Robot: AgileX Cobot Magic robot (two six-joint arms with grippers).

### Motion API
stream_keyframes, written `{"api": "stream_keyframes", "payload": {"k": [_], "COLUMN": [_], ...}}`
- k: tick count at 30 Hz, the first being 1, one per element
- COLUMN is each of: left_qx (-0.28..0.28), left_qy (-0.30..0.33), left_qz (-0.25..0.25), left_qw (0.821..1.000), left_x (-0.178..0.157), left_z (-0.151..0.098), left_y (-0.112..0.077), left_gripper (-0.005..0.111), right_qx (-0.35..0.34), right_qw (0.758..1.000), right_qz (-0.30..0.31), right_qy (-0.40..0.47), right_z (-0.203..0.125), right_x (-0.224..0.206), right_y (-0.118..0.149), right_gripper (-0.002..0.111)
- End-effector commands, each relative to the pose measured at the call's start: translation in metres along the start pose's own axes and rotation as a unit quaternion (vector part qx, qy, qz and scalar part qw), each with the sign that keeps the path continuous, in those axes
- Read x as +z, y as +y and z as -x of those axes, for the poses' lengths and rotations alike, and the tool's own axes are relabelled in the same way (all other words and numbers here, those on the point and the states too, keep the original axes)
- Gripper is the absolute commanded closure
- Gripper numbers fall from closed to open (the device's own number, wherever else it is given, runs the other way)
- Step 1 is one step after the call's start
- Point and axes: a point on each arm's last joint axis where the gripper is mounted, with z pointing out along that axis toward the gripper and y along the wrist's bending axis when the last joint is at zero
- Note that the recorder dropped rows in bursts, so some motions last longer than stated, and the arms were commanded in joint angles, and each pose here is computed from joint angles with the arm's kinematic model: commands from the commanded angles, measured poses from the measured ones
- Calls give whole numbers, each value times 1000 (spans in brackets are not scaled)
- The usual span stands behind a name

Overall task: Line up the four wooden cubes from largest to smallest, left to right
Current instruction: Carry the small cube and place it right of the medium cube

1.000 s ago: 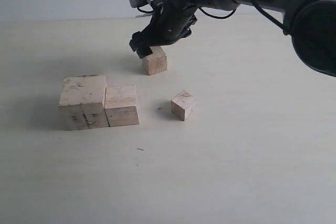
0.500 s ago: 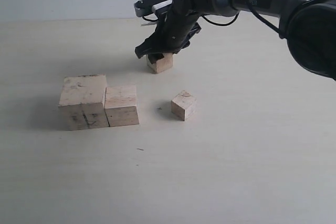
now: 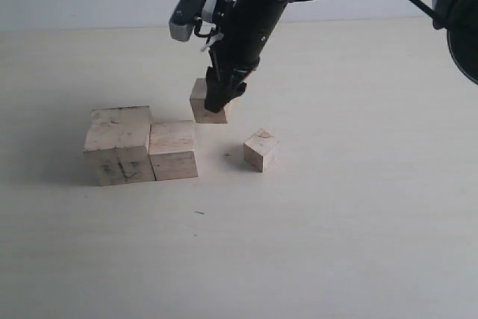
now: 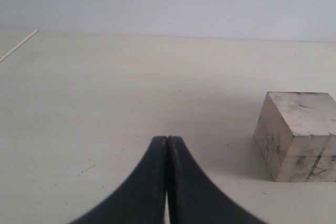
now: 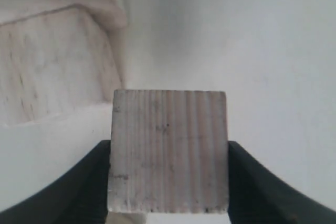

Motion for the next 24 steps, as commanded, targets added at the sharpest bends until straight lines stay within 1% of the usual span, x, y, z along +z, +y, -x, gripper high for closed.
{"api": "stream_keyframes", "payload": {"k": [1,3,5,7,13,19,21,24], "left_qx": [-2,-2,-2,-2,-2,-2,-2,-2], "left_qy": [-8,-8,-8,-8,-8,-8,-8,-8], "left_qz": [-2,-2,-2,-2,-2,-2,-2,-2], "left_qw": [1000,1000,1000,1000,1000,1000,1000,1000], "left_x": [0,0,0,0,0,0,0,0], "left_z": [0,0,0,0,0,0,0,0], "left_y": [0,0,0,0,0,0,0,0], "left_gripper": [107,107,107,107,107,107,107,107], "right_qx": [1,0,-31,-40,-18,14,15,-6], "right_qw": [1000,999,999,998,996,994,994,994], "right_qz": [13,31,37,45,89,109,108,112], "right_qy": [19,24,26,27,24,27,25,13], "right_z": [-7,-9,-10,-12,-22,-28,-31,-32], "right_x": [-4,-4,-4,-1,13,9,9,12], "right_y": [-1,1,2,4,16,30,33,36], "right_gripper": [108,108,108,108,108,108,108,108]}}
